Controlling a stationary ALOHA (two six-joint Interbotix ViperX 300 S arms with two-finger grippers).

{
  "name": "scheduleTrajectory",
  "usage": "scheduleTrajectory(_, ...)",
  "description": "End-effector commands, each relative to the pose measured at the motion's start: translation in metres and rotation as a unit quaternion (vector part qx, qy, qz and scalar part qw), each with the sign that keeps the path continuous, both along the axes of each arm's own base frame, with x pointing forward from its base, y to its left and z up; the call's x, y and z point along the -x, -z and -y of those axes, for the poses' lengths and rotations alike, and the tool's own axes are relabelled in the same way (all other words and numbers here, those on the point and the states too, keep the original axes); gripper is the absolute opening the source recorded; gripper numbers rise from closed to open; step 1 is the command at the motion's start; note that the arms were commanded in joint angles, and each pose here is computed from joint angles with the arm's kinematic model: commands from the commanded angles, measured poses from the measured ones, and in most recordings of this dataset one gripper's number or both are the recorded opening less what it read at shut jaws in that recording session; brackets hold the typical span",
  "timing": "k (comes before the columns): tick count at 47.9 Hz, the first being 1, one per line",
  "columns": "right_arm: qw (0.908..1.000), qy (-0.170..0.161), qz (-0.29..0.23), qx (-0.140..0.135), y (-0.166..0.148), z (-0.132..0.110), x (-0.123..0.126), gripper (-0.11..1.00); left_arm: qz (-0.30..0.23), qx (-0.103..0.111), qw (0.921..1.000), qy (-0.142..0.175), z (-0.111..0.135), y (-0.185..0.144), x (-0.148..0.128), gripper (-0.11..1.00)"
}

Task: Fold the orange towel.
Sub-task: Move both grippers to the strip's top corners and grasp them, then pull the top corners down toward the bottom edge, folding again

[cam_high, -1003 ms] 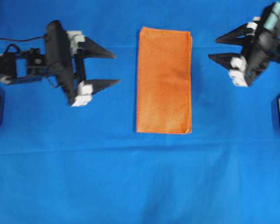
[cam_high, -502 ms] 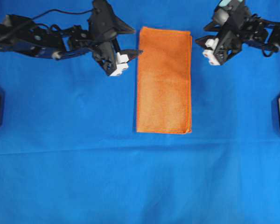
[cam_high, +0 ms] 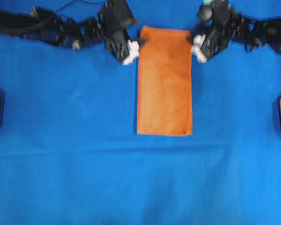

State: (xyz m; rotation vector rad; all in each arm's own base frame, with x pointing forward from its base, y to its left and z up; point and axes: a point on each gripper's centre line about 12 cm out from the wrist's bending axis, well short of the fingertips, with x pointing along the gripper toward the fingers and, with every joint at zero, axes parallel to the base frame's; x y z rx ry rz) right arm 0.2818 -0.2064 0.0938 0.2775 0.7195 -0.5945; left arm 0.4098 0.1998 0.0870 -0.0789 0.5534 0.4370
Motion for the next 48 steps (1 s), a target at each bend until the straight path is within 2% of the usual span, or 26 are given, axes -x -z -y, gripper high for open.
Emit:
scheduleTrajectory(1, 0.9999, 0.005, 0.012, 0.007, -0.005, 0.006, -0.004, 0.61, 0.016, -0.006, 0.9999, -0.001, -0.003, -0.011, -0.007, 0.72)
scheduleTrajectory(4, 0.9999, 0.008, 0.009, 0.001, -0.002, 0.005, -0.003, 0.59, 0.012, -0.004, 0.9999, 0.000, -0.003, -0.007, -0.008, 0.64)
scheduleTrajectory(8, 0.9999, 0.011, 0.007, -0.003, 0.001, 0.004, -0.001, 0.49, 0.004, 0.000, 1.0000, 0.002, -0.001, 0.001, -0.010, 0.45)
scheduleTrajectory(13, 0.9999, 0.012, 0.003, -0.007, 0.004, 0.002, 0.002, 0.25, -0.006, 0.000, 0.9999, 0.012, 0.004, 0.011, -0.015, 0.17)
scheduleTrajectory(17, 0.9999, 0.011, 0.004, -0.008, 0.005, 0.000, 0.003, 0.05, -0.012, 0.002, 0.9998, 0.016, 0.007, 0.017, -0.015, 0.02)
scheduleTrajectory(32, 0.9999, 0.006, 0.008, -0.006, 0.004, -0.002, -0.001, 0.04, -0.015, -0.002, 0.9997, 0.018, 0.007, 0.015, -0.012, 0.01)
scheduleTrajectory(44, 0.9995, 0.007, 0.029, 0.009, -0.018, -0.003, 0.000, 0.04, -0.006, -0.010, 0.9999, 0.011, -0.001, -0.026, -0.007, 0.01)
scheduleTrajectory(48, 0.9990, 0.006, 0.040, 0.018, -0.032, -0.004, 0.001, 0.04, -0.011, -0.020, 0.9996, 0.017, -0.001, -0.037, -0.004, 0.01)
